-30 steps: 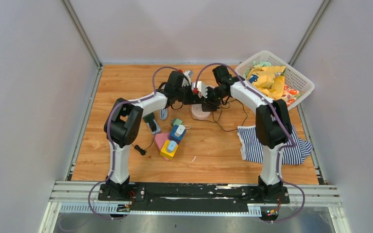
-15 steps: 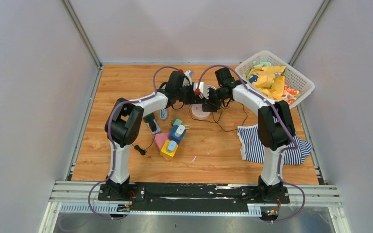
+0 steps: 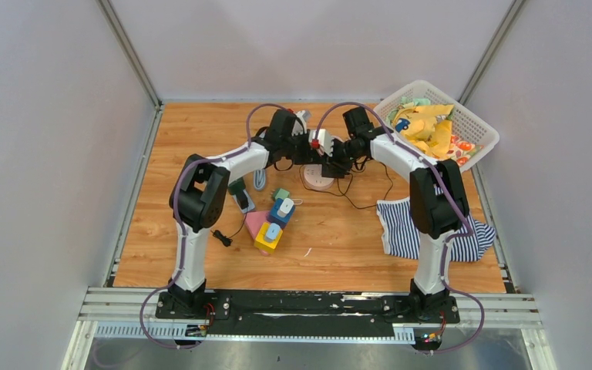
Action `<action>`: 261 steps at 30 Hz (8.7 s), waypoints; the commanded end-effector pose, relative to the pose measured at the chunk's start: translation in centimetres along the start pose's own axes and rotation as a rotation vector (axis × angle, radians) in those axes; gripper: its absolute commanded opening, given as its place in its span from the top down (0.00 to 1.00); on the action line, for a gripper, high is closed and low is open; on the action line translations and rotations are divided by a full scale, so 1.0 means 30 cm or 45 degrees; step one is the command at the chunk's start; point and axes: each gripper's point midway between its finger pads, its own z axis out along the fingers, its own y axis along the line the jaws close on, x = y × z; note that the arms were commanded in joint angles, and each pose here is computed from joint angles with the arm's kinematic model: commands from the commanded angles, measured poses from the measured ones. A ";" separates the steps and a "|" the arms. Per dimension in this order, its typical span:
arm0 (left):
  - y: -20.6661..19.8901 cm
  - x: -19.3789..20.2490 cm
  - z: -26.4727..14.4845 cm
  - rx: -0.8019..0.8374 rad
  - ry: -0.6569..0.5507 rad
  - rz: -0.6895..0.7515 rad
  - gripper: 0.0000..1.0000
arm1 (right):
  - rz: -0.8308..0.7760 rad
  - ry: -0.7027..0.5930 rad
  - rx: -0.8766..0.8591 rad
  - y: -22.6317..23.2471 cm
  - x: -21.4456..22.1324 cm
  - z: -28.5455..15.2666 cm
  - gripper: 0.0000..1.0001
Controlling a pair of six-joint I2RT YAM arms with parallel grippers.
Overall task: Insert the plug
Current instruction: Insert the plug into the socket, then pick up the plug from the center of the board, then insert the plug into the socket.
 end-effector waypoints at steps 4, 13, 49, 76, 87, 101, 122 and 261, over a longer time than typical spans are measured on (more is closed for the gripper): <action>0.181 0.196 0.019 -0.286 0.285 -0.068 0.96 | 0.012 -0.016 0.056 -0.030 -0.043 -0.066 0.80; 0.030 -0.043 -0.030 -0.168 0.110 -0.026 0.78 | -0.044 -0.139 0.134 -0.060 -0.170 -0.172 0.48; 0.341 0.283 -0.291 -0.654 0.526 0.308 0.31 | 0.491 -0.492 0.645 -0.044 -0.337 -0.473 0.00; 0.148 0.147 -0.285 -0.449 0.381 0.294 0.71 | 0.897 -0.419 0.805 -0.109 -0.242 -0.492 0.00; -0.059 -0.057 -0.318 -0.091 0.070 0.026 0.74 | 1.056 -0.641 0.539 -0.014 -0.348 -0.444 0.19; -0.177 -0.207 -0.378 0.105 -0.207 -0.193 0.75 | 1.167 -0.788 0.292 0.133 -0.517 -0.340 0.28; -0.247 -0.198 -0.453 0.215 -0.272 -0.248 0.75 | 1.162 -0.610 0.496 0.110 -0.527 -0.248 0.45; 0.192 0.085 -0.831 -0.578 -0.208 0.284 0.00 | 1.488 0.710 0.596 0.201 0.229 0.279 1.00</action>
